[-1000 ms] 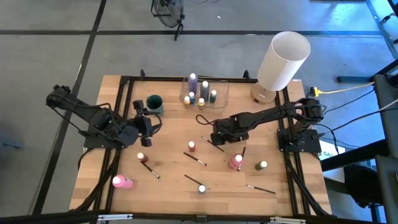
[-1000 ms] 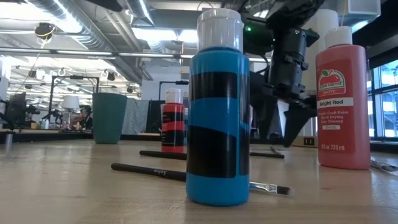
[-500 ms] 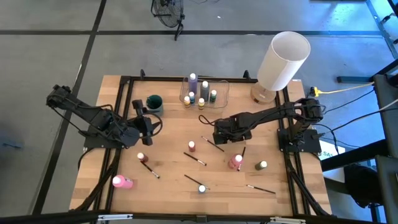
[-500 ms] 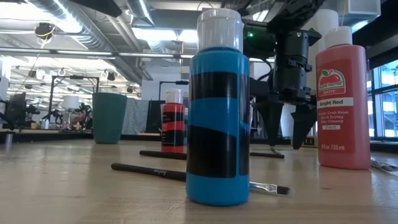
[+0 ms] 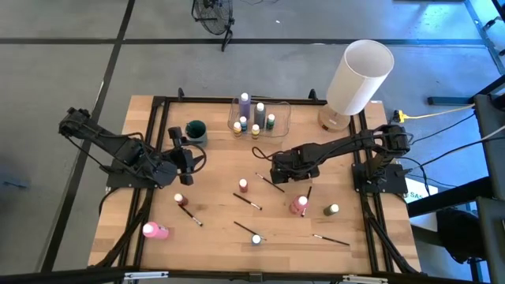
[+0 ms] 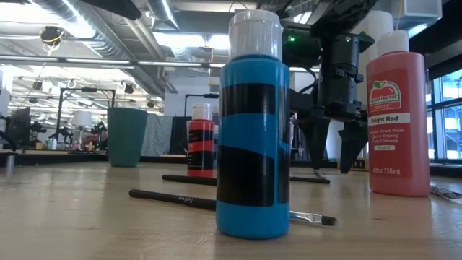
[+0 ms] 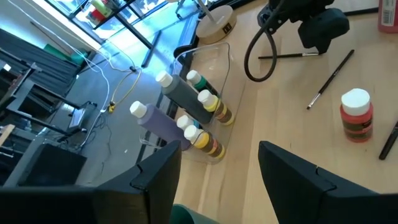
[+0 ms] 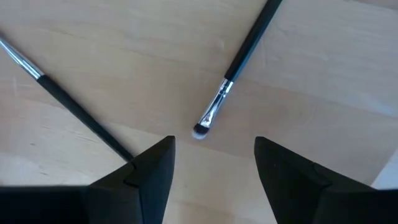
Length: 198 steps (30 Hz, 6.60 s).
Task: Pick & Place Paint Supplies
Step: Put the silver paint brush into the green cup
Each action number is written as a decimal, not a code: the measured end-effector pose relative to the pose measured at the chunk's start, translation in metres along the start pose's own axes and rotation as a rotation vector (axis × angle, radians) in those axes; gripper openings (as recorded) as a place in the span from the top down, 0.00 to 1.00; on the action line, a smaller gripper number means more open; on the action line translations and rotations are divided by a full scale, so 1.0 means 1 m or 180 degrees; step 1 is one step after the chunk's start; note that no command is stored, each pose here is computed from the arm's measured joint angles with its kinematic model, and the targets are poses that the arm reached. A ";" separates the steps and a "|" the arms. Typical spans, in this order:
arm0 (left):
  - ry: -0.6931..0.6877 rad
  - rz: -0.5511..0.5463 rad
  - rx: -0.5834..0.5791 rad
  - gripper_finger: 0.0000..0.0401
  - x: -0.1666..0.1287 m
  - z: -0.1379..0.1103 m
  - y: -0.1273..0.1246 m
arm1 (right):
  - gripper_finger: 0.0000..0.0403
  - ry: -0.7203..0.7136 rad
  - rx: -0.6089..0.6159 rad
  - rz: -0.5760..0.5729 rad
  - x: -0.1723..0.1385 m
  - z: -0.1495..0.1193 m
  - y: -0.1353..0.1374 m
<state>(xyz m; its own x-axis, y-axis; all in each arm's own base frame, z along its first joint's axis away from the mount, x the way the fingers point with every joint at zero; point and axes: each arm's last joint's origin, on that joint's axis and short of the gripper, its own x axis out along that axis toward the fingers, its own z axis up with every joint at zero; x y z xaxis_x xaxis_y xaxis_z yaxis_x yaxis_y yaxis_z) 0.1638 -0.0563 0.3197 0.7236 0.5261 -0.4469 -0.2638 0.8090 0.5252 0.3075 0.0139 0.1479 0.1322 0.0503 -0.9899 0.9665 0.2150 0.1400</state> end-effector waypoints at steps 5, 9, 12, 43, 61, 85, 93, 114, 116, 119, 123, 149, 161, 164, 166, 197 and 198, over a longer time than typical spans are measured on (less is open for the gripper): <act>0.0000 0.0000 -0.0011 0.48 0.000 0.000 0.000 | 0.44 0.0000 0.0039 -0.0001 0.000 0.000 0.000; 0.0000 0.0000 -0.0011 0.48 0.000 0.000 0.000 | 0.44 0.0014 0.0041 -0.0010 0.003 0.000 0.001; 0.0000 -0.0003 -0.0011 0.48 0.000 0.000 0.000 | 0.44 0.0068 0.0049 -0.0038 0.009 0.000 0.002; 0.0019 -0.0190 -0.0031 0.48 0.000 0.000 -0.002 | 0.44 0.0212 0.0225 -0.0051 0.016 0.009 0.001; 0.0039 -0.0246 -0.0006 0.48 0.000 -0.001 -0.002 | 0.44 0.0169 0.0149 -0.0055 0.016 0.007 0.002; 0.0050 -0.0321 -0.0007 0.48 0.000 -0.001 -0.003 | 0.44 0.0141 0.0082 -0.0142 0.005 0.006 0.010; 0.0067 -0.0329 -0.0012 0.48 0.000 -0.002 -0.003 | 0.44 0.0295 0.0157 -0.0394 0.018 0.006 0.007; 0.0102 -0.0346 -0.0032 0.48 0.000 -0.003 -0.003 | 0.44 0.0169 0.0069 -0.0584 0.002 0.011 0.016; 0.0103 -0.0347 -0.0032 0.48 0.000 -0.003 -0.003 | 0.44 0.0167 0.0067 -0.0539 0.002 0.011 0.017; 0.0108 -0.0349 -0.0026 0.48 0.000 -0.003 -0.003 | 0.44 0.0182 0.0061 -0.0468 0.002 0.011 0.019; 0.0119 -0.0349 -0.0022 0.48 0.000 -0.004 -0.003 | 0.44 0.0174 0.0027 -0.0434 0.002 0.008 0.021; 0.0194 -0.0387 -0.0115 0.48 0.000 -0.006 -0.003 | 0.44 0.0164 -0.0008 -0.0299 0.002 0.008 0.025; 0.0197 -0.0406 -0.0115 0.48 0.000 -0.006 -0.003 | 0.44 0.0178 -0.0061 -0.0360 0.002 0.008 0.023; 0.0197 -0.0409 -0.0114 0.48 0.000 -0.006 -0.003 | 0.44 0.0122 -0.0092 -0.0389 0.004 0.008 0.023; 0.0198 -0.0411 -0.0114 0.48 0.000 -0.006 -0.003 | 0.44 0.0109 -0.0094 -0.0379 0.004 0.008 0.023; 0.0240 -0.0467 -0.0111 0.48 0.000 -0.008 -0.004 | 0.62 0.0229 -0.0098 -0.0477 0.019 0.003 0.026; 0.0240 -0.0467 -0.0112 0.48 0.000 -0.008 -0.004 | 0.63 0.0227 -0.0091 -0.0469 0.019 0.003 0.026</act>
<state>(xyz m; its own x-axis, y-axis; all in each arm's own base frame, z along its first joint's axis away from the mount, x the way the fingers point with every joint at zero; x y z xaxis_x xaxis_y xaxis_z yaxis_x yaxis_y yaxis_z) 0.1595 -0.0575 0.3123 0.7065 0.4187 -0.5706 -0.1820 0.8866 0.4252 0.3355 0.0179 0.1327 -0.0274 0.0851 -0.9960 0.9675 0.2529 -0.0050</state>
